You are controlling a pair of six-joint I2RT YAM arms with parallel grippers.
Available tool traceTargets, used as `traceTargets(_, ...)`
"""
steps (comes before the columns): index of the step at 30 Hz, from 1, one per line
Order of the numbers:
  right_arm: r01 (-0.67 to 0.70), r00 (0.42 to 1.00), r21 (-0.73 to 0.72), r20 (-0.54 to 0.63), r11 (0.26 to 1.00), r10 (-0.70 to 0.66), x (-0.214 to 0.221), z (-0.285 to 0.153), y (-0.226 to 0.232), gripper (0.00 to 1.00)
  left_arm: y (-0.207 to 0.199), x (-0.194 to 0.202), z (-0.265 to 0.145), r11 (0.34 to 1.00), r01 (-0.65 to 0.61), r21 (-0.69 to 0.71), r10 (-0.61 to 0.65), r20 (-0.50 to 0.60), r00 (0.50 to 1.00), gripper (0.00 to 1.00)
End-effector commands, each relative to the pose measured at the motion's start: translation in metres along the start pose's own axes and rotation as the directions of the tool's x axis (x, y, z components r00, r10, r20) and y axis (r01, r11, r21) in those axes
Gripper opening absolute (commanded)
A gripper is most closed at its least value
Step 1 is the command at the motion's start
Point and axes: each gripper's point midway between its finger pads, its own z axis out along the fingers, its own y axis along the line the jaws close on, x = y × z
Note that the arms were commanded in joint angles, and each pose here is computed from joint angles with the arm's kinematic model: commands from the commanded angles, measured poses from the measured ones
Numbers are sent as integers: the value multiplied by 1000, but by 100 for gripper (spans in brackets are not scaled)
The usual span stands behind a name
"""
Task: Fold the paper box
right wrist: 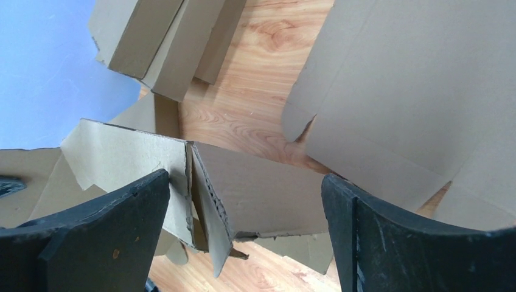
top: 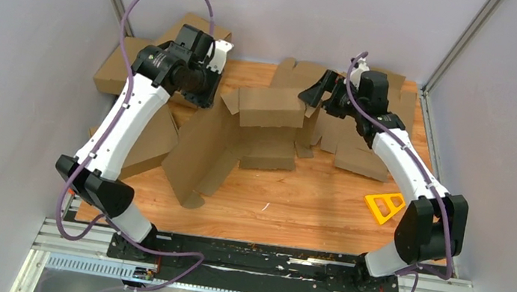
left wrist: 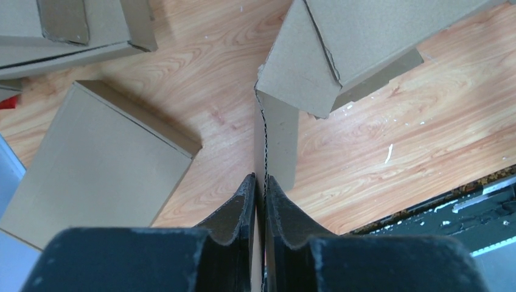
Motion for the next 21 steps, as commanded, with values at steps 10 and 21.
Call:
traceTargets(10,-30,1000,-232,1,972,31,13,0,45,84,-53,-17,9,979,16,204,-62,222,973,14)
traceTargets(21,-9,1000,-255,16,967,14,17,-10,53,85,-97,-28,15,905,50,423,-175,261,949,13)
